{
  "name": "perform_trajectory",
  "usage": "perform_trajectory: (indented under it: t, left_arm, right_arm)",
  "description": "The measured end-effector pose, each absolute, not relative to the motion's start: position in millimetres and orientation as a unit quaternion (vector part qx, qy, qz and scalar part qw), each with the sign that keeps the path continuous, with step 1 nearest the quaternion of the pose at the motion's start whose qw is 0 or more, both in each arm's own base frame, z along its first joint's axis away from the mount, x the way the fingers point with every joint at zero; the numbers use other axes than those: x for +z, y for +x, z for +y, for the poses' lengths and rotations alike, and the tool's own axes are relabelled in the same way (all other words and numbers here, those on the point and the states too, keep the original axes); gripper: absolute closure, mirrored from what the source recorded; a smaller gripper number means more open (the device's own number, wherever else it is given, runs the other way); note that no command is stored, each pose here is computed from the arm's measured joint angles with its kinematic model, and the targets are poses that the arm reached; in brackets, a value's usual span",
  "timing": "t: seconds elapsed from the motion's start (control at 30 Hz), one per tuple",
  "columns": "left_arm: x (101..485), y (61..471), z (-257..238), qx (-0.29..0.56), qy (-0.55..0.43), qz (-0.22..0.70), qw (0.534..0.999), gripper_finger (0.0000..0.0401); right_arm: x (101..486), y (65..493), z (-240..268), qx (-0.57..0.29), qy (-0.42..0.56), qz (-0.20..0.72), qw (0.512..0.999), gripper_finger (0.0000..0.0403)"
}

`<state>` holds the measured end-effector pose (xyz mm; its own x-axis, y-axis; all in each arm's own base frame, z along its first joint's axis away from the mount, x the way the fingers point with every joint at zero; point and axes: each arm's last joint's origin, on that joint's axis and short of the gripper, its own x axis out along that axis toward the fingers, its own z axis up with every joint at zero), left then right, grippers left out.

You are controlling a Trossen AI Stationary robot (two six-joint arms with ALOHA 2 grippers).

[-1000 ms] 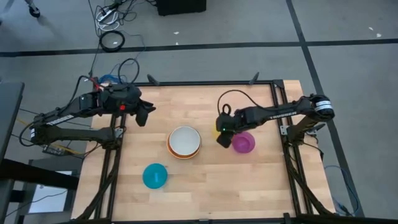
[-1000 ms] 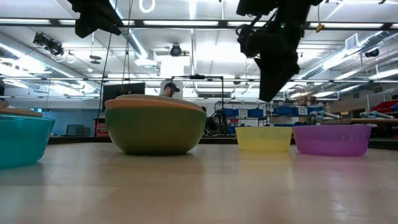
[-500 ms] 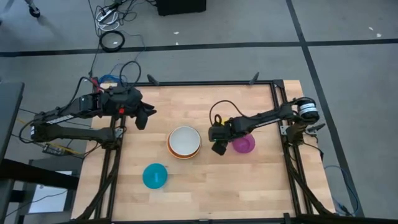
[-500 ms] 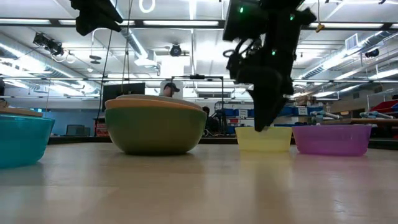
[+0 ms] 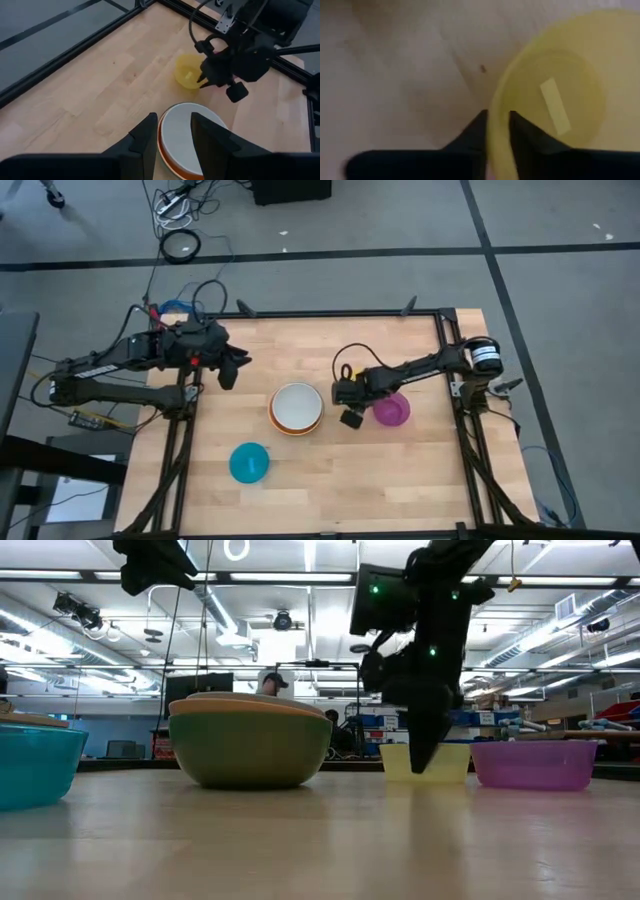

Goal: Nest bowls inside each other
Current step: Stack the yellow bowl on top of the gray bowl

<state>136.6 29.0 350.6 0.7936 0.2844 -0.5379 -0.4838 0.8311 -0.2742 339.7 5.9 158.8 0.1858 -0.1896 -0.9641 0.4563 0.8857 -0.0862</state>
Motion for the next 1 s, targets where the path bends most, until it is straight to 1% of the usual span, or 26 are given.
perform_trajectory:
  t: [0.03,0.07,0.1,0.17,0.27,0.47,0.57,0.63,0.73,0.8,1.0]
  left_arm:
    - [350.7,136.6,28.9,0.209,-0.202,0.245,0.925,0.0274]
    - [350.7,136.6,28.5,0.209,-0.202,0.245,0.925,0.0274]
    - [350.6,136.8,28.3,0.209,-0.201,0.245,0.925,0.0274]
    - [350.7,136.7,28.2,0.209,-0.201,0.245,0.925,0.0274]
    - [350.9,136.7,28.7,0.217,-0.198,0.242,0.925,0.0274]
    - [353.1,137.8,29.5,0.224,-0.196,0.227,0.927,0.0274]
    - [353.3,137.9,29.5,0.224,-0.196,0.226,0.927,0.0274]
    - [353.3,138.0,29.5,0.224,-0.196,0.227,0.927,0.0274]
    - [353.4,138.0,29.5,0.224,-0.196,0.226,0.928,0.0274]
    - [353.9,138.2,29.5,0.223,-0.197,0.223,0.928,0.0274]
    - [354.6,138.8,29.3,0.221,-0.197,0.219,0.93,0.0274]
  right_arm:
    - [162.4,339.7,5.7,-0.203,0.11,0.601,0.765,0.0379]
    - [165.6,340.3,5.6,-0.197,0.107,0.599,0.768,0.039]
    - [169.4,340.8,5.6,-0.197,0.107,0.595,0.772,0.0393]
    - [179.0,342.3,5.7,-0.195,0.109,0.586,0.779,0.0397]
    - [201.8,352.5,12.4,-0.177,0.104,0.556,0.806,0.0401]
    - [261.6,382.4,38.8,-0.098,0.068,0.455,0.883,0.0402]
    - [289.7,392.6,50.2,-0.053,0.062,0.398,0.914,0.0402]
    - [301.6,397.7,56.6,-0.025,0.064,0.363,0.929,0.0402]
    - [305.2,401.2,62.0,0.0,0.069,0.34,0.938,0.0403]
    - [299.4,406.2,63.2,0.001,0.068,0.34,0.938,0.0403]
    - [258.6,425.2,65.8,0.003,0.064,0.381,0.922,0.0403]
